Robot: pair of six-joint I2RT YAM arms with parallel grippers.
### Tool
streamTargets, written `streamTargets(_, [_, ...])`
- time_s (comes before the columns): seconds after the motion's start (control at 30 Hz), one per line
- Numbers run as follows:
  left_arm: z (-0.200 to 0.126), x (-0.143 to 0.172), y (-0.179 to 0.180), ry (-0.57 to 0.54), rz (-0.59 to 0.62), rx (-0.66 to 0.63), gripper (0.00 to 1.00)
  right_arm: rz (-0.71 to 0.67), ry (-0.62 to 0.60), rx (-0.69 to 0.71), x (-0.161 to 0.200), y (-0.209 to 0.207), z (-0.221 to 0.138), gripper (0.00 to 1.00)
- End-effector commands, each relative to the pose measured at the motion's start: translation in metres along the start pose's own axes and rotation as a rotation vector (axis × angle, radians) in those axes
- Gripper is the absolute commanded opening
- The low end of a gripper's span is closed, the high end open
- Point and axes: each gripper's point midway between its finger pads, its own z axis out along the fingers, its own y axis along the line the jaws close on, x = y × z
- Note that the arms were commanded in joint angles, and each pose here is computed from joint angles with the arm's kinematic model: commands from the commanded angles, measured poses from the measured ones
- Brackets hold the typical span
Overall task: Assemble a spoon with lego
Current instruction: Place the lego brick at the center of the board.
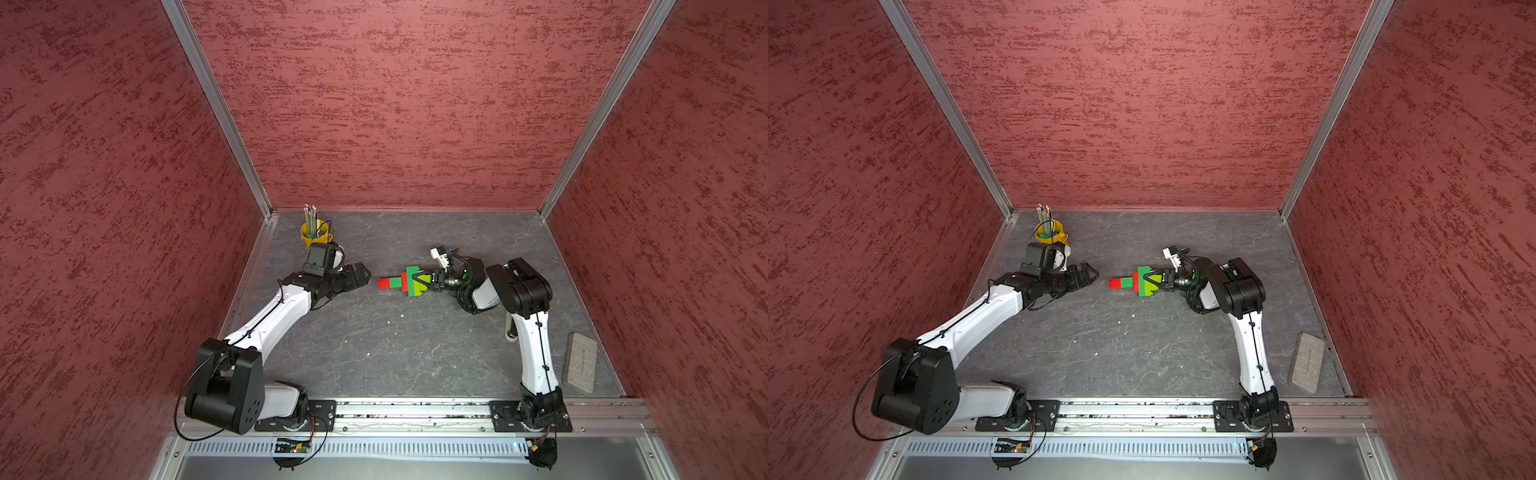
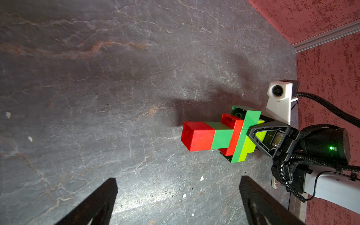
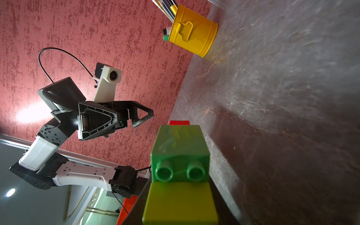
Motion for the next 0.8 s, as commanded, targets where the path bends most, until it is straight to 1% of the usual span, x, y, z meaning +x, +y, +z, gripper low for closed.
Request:
streamTargets(0.0, [-0.002,-0.012,-0.008,-0.037,0.034,0.01,1.0,0.001,-0.002,0.01,-0.002,-0.01,-0.002,0.25])
streamTargets(0.17, [-0.002,-0.011,-0.007,-0.036,0.035,0.006,1.0,0.015,0.003,0.027,0.002,-0.017,-0.002,0.25])
streamTargets(0.23, [-0.001,-0.011,-0.007,-0.034,0.038,0.007,1.0,0.023,0.005,0.034,0.004,-0.019,-0.002,0.3])
streamTargets(0.27, [0.0,-0.011,-0.006,-0.031,0.036,0.008,1.0,0.027,0.006,0.043,0.005,-0.021,-0.003,0.39])
streamTargets(0.33, [0.004,-0.011,-0.006,-0.026,0.039,0.01,1.0,0.041,0.013,0.071,0.008,-0.028,-0.004,0.51])
streamTargets(0.37, [0.005,-0.011,-0.005,-0.023,0.037,0.009,1.0,0.045,0.012,0.084,0.008,-0.03,-0.004,0.62])
streamTargets(0.4, [0.006,-0.011,-0.006,-0.024,0.038,0.012,1.0,0.053,0.01,0.104,0.008,-0.034,-0.005,0.77])
streamTargets(0.43, [0.008,-0.011,-0.005,-0.023,0.039,0.016,1.0,0.061,0.008,0.121,0.007,-0.037,-0.006,0.98])
streamTargets(0.53, [0.016,-0.013,-0.007,-0.013,0.043,0.037,1.0,0.092,0.014,0.154,0.003,-0.04,-0.006,0.99])
streamTargets(0.6, [0.024,-0.015,-0.009,0.003,0.048,0.055,1.0,0.114,0.01,0.217,-0.001,-0.049,-0.01,0.99])
streamTargets(0.7, [0.043,-0.023,-0.017,0.026,0.016,0.154,1.0,0.092,0.031,0.437,-0.006,-0.072,-0.021,0.99])
streamTargets(0.77, [0.055,-0.028,-0.025,0.05,0.011,0.195,1.0,0.071,0.03,0.567,-0.012,-0.081,-0.032,0.99])
